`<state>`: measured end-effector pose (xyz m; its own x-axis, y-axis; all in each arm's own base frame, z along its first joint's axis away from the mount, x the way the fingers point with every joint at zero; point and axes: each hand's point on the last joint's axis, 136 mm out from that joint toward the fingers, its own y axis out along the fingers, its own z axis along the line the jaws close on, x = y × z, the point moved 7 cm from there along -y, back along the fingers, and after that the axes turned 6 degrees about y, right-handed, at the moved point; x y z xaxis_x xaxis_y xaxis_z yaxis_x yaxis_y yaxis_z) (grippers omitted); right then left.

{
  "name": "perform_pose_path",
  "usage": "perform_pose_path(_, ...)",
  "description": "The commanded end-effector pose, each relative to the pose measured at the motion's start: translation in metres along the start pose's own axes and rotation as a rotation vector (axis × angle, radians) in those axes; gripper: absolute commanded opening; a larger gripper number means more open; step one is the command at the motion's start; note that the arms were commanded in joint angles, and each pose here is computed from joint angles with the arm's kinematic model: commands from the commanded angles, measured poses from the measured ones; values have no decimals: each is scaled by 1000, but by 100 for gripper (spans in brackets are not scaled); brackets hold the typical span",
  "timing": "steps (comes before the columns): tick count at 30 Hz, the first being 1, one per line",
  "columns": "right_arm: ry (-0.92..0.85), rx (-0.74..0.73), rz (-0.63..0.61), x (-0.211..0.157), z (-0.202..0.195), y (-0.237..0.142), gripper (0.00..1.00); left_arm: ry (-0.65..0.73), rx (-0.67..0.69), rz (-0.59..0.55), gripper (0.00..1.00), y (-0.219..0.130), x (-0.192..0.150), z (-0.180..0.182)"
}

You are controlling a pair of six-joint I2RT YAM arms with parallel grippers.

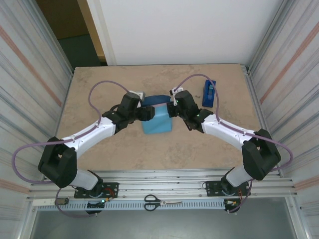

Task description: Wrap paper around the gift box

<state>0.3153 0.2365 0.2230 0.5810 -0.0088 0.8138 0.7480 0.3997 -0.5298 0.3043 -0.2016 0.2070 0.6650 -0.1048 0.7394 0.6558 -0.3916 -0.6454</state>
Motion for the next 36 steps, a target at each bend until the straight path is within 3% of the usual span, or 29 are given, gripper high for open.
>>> perform_pose_path(1, 9, 15, -69, 24, 5, -13, 4, 16, 28, 103, 73, 1, -24, 6)
perform_pose_path(5, 9, 49, -48, 24, 9, -10, 0, 18, 30, 104, 73, 1, -24, 7)
perform_pose_path(7, 8, 23, -57, 26, 9, -11, 14, 20, 30, 105, 73, 0, -24, 7)
perform_pose_path(10, 10, 13, -88, 30, 8, -14, 23, 19, 30, 107, 73, 0, -24, 7)
perform_pose_path(12, 12, 24, -101, 33, 9, -15, 20, 17, 29, 109, 73, 0, -24, 7)
perform_pose_path(15, 2, 24, -76, 33, 9, -13, 0, 14, 28, 109, 73, 1, -25, 7)
perform_pose_path(20, 3, 22, -86, 32, 9, -14, 1, 14, 29, 110, 73, 1, -26, 7)
perform_pose_path(21, 5, 15, -88, 34, 9, -15, 12, 12, 27, 111, 73, 1, -26, 7)
perform_pose_path(22, 6, 15, -91, 35, 9, -16, 15, 12, 26, 110, 73, 1, -26, 7)
perform_pose_path(24, 7, 15, -101, 37, 9, -18, 14, 11, 26, 110, 73, 1, -26, 7)
perform_pose_path(27, -1, 43, -115, 41, 12, -21, 1, 14, 24, 108, 73, 0, -25, 6)
perform_pose_path(30, -1, 45, -109, 42, 12, -21, 0, 14, 22, 108, 73, 1, -25, 6)
perform_pose_path(31, 1, 39, -107, 42, 12, -21, 5, 15, 22, 109, 73, 1, -25, 6)
perform_pose_path(33, 2, 40, -107, 43, 12, -23, 32, 16, 22, 109, 73, 1, -25, 6)
perform_pose_path(36, 11, 40, -106, 39, 9, -27, 51, 16, 24, 108, 73, 1, -25, 6)
